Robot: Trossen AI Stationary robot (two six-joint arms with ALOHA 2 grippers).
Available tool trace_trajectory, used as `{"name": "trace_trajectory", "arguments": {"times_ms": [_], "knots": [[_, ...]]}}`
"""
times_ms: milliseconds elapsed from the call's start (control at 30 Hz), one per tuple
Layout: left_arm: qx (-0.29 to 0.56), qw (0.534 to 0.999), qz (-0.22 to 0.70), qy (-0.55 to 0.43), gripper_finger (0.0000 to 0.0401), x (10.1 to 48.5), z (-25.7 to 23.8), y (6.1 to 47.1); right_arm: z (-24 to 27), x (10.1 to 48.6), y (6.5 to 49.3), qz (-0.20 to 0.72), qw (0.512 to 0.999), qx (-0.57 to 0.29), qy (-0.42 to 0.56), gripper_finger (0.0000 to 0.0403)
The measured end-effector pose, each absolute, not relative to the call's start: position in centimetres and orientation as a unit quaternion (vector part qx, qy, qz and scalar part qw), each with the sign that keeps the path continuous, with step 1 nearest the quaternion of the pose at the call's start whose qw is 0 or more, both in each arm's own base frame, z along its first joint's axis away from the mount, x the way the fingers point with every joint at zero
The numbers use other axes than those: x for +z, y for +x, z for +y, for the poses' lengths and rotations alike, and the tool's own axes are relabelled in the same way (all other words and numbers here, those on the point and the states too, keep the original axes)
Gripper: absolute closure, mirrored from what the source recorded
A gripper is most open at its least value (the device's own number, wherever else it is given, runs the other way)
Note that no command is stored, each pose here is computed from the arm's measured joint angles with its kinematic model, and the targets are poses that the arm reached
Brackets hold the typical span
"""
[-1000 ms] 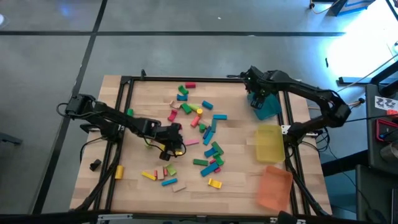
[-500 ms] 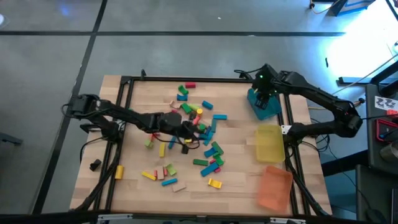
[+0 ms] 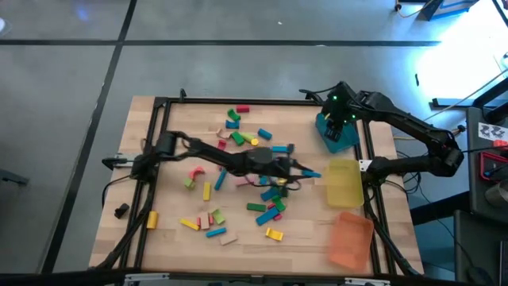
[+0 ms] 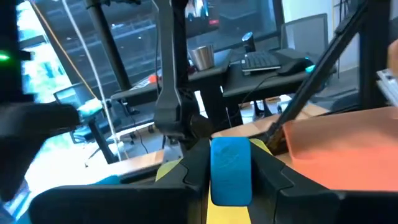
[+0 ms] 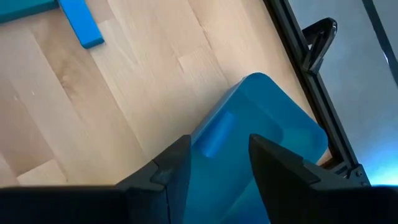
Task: Sort blocks by size
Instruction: Put the blue rectangular block into the yellow bin
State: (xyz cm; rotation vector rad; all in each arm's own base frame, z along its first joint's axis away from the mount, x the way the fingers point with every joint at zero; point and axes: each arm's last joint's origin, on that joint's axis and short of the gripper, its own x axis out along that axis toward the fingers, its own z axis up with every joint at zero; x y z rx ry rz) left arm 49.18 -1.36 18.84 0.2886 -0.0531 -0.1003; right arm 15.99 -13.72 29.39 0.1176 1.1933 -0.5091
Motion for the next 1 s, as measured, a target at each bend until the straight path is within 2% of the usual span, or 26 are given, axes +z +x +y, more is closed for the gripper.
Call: {"name": "trace_trajectory", "arguments": {"times_ms": [200,400,700,867,1000], "knots": [[-0.054,0.987,-0.012,0.148,0.0343,17.3,-1.7,54.2,-13.7,29.4,16.0,0.556,0.794,-0.238,0.054,0.0240],[-0.054,0.988,-0.013,0.145,0.0343,15.1,-1.7,56.7,-13.8,29.4,16.0,0.557,0.793,-0.241,0.052,0.0240],[-0.055,0.987,-0.006,0.149,0.0343,12.2,-1.8,57.9,-13.8,29.4,16.0,0.557,0.793,-0.241,0.052,0.0240],[-0.041,0.988,-0.009,0.146,0.0341,12.2,-1.7,57.9,-13.8,29.4,16.0,0.557,0.793,-0.241,0.052,0.0240],[-0.034,0.993,-0.012,0.117,0.0316,12.3,-1.6,57.9,-13.8,29.4,16.0,0.557,0.793,-0.241,0.052,0.0240]]}}
